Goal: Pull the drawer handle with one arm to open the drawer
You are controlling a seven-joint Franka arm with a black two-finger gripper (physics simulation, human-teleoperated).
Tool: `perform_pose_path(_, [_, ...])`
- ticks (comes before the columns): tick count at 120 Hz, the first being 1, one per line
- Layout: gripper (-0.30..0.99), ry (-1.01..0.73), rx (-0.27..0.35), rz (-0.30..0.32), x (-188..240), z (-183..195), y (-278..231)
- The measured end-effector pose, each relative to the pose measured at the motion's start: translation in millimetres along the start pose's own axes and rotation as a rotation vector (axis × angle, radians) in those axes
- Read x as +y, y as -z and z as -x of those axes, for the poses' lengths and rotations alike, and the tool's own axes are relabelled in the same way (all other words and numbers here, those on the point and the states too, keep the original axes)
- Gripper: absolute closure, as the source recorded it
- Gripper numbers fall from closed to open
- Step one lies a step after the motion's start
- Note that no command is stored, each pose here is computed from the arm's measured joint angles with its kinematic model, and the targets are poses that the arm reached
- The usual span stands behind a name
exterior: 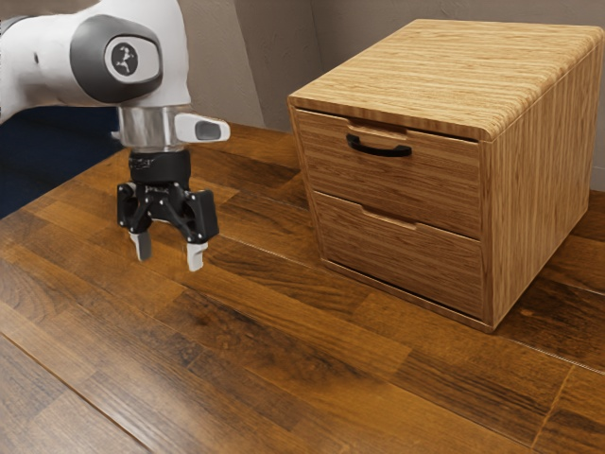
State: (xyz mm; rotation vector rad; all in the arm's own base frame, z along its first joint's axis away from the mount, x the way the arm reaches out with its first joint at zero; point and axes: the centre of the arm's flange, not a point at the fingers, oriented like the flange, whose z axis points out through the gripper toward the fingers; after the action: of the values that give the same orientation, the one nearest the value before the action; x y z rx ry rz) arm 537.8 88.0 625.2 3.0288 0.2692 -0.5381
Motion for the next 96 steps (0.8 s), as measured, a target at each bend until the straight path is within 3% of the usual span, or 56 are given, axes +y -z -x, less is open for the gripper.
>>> perform_pose_path(11, [0.00, -0.009, 0.104, -0.004, 5, -12, 8])
perform_pose_path(26, [0.00, -0.001, 0.195, 0.012, 0, -18, 20])
perform_pose_path(37, [0.00, 0.042, 0.413, 0.064, -13, 61, 101])
perform_pose_path(43, [0.00, 0.135, 0.474, 0.098, -21, 89, 121])
perform_pose_path(50, [0.00, 0.276, 0.496, 0.137, -27, 90, 127])
perform_pose_path(57, [0.00, 0.407, 0.491, 0.166, -26, 65, 119])
perform_pose_path(67, [0.00, 0.571, 0.503, 0.158, -21, 35, 108])
perform_pose_path(86, [0.00, 0.676, 0.521, 0.185, 64, -12, 86])
perform_pose_path(96, [0.00, 0.753, 0.539, 0.233, 76, -21, 84])
